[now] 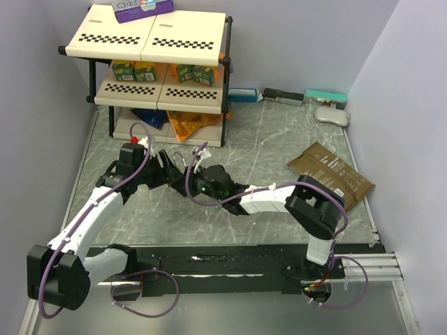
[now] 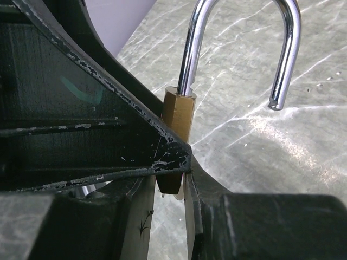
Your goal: Unlock with the key
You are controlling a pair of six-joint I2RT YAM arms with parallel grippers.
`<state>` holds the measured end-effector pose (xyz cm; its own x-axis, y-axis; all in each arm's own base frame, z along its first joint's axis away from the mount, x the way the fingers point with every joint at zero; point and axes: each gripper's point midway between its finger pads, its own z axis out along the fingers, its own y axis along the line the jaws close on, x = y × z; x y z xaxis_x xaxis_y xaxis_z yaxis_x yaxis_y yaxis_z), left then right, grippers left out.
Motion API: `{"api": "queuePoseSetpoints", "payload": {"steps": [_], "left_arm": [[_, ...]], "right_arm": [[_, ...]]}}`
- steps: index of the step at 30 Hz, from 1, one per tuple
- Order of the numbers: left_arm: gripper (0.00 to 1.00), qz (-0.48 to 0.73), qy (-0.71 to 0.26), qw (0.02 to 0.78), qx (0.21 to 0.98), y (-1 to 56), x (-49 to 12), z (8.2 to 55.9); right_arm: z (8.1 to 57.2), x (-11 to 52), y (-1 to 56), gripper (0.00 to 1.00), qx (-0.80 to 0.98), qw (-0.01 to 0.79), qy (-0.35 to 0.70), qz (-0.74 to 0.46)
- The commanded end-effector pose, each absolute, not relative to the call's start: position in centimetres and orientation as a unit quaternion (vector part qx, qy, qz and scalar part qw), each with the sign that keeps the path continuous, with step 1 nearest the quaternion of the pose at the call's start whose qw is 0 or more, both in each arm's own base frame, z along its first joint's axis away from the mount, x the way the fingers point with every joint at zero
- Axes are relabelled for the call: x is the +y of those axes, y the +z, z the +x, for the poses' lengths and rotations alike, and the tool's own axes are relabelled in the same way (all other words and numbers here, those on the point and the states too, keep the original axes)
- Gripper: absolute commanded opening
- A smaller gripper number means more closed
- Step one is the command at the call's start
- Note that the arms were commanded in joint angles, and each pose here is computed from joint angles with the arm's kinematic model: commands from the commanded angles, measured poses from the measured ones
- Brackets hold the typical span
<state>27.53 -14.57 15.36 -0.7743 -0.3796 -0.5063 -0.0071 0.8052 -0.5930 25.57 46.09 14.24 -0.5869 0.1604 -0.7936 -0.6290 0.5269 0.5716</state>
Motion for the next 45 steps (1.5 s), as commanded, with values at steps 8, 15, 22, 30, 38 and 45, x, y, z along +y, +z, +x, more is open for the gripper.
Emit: {"api": "queuePoseSetpoints", "payload": {"steps": [8, 15, 22, 30, 38, 45], "left_arm": [[0.01, -0.103, -0.334, 0.386, 0.854, 20.0, -15.8, 30.8], [0.01, -0.101, -0.338, 0.377, 0.856, 19.4, -15.9, 30.3], [0.01, -0.103, -0.332, 0.379, 0.858, 19.2, -15.7, 30.0], [0.01, -0.105, -0.333, 0.380, 0.857, 19.2, -15.7, 30.2], [0.01, -0.103, -0.334, 0.379, 0.857, 19.1, -15.7, 29.9], [0.01, -0.102, -0.336, 0.379, 0.856, 19.1, -15.7, 29.8]], "right_arm": [[24.0, 46.2, 15.1, 0.16, 0.748, 0.450, 0.462, -0.157], [24.3, 45.8, 15.9, 0.31, 0.742, 0.465, 0.455, -0.159], [24.0, 45.7, 15.7, 0.46, 0.744, 0.463, 0.454, -0.160], [24.1, 45.1, 16.0, 0.56, 0.743, 0.473, 0.447, -0.157], [24.7, 44.7, 17.2, 0.58, 0.737, 0.490, 0.440, -0.150], [25.2, 45.2, 17.0, 0.51, 0.742, 0.487, 0.434, -0.153]]}}
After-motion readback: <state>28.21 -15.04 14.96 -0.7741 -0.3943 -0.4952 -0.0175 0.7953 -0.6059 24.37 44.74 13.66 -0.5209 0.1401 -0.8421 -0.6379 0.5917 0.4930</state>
